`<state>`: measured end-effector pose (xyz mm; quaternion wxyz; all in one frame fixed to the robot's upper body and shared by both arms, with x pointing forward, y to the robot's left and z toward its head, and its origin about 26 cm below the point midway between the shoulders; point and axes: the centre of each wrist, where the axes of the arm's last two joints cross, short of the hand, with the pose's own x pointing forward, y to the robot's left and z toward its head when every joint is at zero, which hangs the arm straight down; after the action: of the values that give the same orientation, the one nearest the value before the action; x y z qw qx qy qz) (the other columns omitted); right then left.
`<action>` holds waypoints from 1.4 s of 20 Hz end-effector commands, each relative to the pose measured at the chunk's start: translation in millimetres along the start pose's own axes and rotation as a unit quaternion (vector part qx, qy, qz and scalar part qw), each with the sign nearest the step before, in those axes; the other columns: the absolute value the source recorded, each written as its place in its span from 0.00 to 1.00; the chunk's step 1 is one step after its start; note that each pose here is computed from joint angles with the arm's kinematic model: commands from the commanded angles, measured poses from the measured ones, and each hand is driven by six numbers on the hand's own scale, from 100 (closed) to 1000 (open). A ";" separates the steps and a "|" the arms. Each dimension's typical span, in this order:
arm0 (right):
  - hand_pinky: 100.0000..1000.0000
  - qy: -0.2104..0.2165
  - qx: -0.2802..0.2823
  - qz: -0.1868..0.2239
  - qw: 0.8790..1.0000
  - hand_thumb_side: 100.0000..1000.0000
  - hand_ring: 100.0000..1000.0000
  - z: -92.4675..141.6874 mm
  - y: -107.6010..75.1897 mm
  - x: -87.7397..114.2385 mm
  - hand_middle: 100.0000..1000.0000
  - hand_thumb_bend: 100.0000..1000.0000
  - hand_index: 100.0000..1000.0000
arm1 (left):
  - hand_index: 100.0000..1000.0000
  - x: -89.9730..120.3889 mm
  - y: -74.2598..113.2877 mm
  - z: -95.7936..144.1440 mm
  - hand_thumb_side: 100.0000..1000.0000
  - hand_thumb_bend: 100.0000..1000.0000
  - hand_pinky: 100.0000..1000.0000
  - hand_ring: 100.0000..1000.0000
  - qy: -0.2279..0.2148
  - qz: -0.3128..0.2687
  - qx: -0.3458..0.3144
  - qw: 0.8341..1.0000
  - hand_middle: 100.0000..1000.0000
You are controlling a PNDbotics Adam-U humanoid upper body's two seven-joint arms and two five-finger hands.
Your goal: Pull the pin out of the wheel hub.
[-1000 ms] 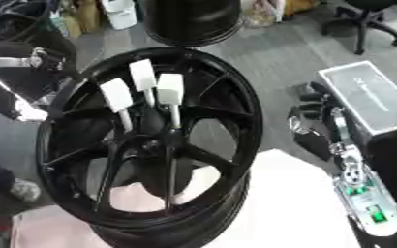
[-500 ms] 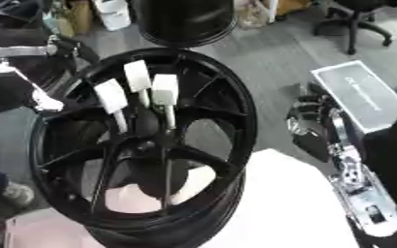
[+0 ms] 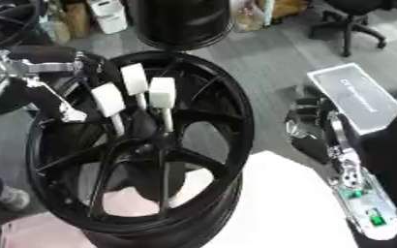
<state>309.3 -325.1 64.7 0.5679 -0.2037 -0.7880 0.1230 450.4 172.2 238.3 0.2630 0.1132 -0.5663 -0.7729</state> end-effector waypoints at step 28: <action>0.69 -0.007 -0.008 0.002 1.000 0.13 0.70 -3.4 -5.7 1.6 0.71 0.00 0.94 | 0.50 -0.9 53.5 53.3 0.16 0.00 0.61 0.30 -0.044 -0.002 0.040 0.998 0.39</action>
<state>309.3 -325.2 62.5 0.5695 -0.2023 -0.7877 0.1191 446.0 190.0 276.6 0.2782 0.0782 -0.6184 -0.7308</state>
